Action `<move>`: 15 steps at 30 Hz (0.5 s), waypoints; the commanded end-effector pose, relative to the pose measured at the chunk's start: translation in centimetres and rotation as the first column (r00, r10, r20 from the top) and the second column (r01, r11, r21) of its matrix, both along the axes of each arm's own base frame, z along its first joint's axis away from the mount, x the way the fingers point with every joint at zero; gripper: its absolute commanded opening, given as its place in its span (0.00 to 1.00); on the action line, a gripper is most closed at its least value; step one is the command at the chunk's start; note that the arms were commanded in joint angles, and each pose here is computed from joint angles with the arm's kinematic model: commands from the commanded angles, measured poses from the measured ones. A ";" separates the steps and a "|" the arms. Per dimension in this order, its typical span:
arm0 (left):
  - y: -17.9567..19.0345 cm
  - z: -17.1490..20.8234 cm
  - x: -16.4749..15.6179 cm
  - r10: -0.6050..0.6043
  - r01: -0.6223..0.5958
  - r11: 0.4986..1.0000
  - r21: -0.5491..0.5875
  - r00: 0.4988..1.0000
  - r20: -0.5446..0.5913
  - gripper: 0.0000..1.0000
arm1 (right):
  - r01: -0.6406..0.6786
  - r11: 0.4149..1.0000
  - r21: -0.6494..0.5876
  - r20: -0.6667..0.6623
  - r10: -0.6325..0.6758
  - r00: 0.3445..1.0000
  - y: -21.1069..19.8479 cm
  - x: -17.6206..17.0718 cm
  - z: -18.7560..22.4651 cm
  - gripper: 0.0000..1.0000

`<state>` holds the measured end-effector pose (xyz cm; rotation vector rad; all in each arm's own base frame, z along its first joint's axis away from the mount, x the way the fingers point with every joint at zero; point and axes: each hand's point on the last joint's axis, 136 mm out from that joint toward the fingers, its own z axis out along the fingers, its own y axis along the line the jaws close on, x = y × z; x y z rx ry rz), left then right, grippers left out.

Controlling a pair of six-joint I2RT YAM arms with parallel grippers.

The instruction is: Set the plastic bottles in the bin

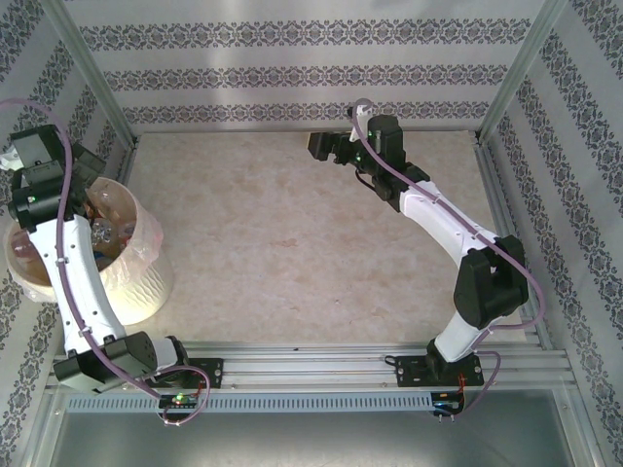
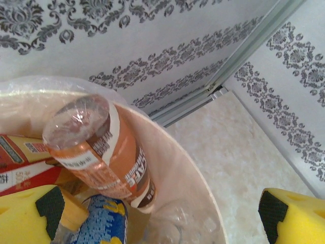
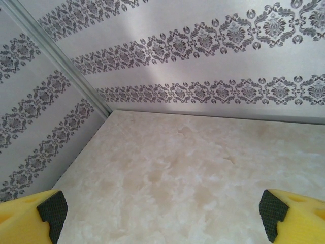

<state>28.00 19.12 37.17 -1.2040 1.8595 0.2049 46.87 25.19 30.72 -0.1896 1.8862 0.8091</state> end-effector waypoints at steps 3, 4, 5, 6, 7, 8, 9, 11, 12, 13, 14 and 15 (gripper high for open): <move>3.2 0.6 1.6 0.023 -0.022 1.000 -0.011 0.997 0.069 1.00 | -0.002 1.000 -0.011 0.040 0.003 0.999 0.6 0.0 1.6 0.98; 3.4 0.5 2.1 0.010 -0.008 1.000 -0.016 0.997 0.075 1.00 | -0.002 1.000 -0.013 0.040 0.002 0.999 0.6 0.0 1.6 0.98; 3.6 0.3 2.7 -0.004 0.006 1.000 -0.023 0.997 0.079 1.00 | 0.001 1.000 -0.015 0.041 0.000 0.999 0.5 0.0 1.6 0.98; 3.8 0.0 3.1 -0.011 0.014 0.999 -0.030 0.997 0.072 1.00 | 0.003 1.000 -0.016 0.042 -0.003 0.999 0.5 0.0 1.6 0.98; 4.0 -0.4 3.4 -0.012 0.014 0.999 -0.039 0.998 0.061 1.00 | 0.003 1.000 -0.017 0.041 -0.003 0.999 0.5 0.0 1.5 0.98; 4.2 -0.9 3.6 -0.008 0.011 0.999 -0.049 0.999 0.047 1.00 | 0.004 1.000 -0.018 0.040 -0.003 0.999 0.5 -0.1 1.4 0.98; 4.3 -1.6 3.7 0.000 0.002 0.998 -0.062 0.999 0.033 1.00 | 0.007 1.000 -0.017 0.039 -0.006 0.999 0.4 0.0 1.4 0.98; 4.6 -3.1 3.5 0.025 -0.025 0.995 -0.092 1.000 0.001 1.00 | 0.006 1.000 -0.019 0.037 -0.006 0.999 0.5 -0.1 1.3 0.98; 4.6 -3.7 3.3 0.038 -0.040 0.993 -0.108 0.999 -0.013 1.00 | 0.005 1.000 -0.019 0.035 -0.005 0.999 0.5 -0.2 1.3 0.98; 4.5 -4.2 3.1 0.046 -0.048 0.992 -0.120 0.999 -0.021 1.00 | 0.005 1.000 -0.021 0.038 -0.004 0.999 0.5 -0.2 1.3 0.98; 4.4 -4.6 2.9 0.054 -0.057 0.990 -0.131 0.998 -0.026 1.00 | 0.006 1.000 -0.025 0.039 -0.005 0.999 0.4 -0.2 1.3 0.98; 4.2 -4.9 2.7 0.060 -0.063 0.988 -0.139 0.998 -0.027 1.00 | 0.008 1.000 -0.028 0.040 -0.006 0.999 0.4 -0.2 1.3 0.98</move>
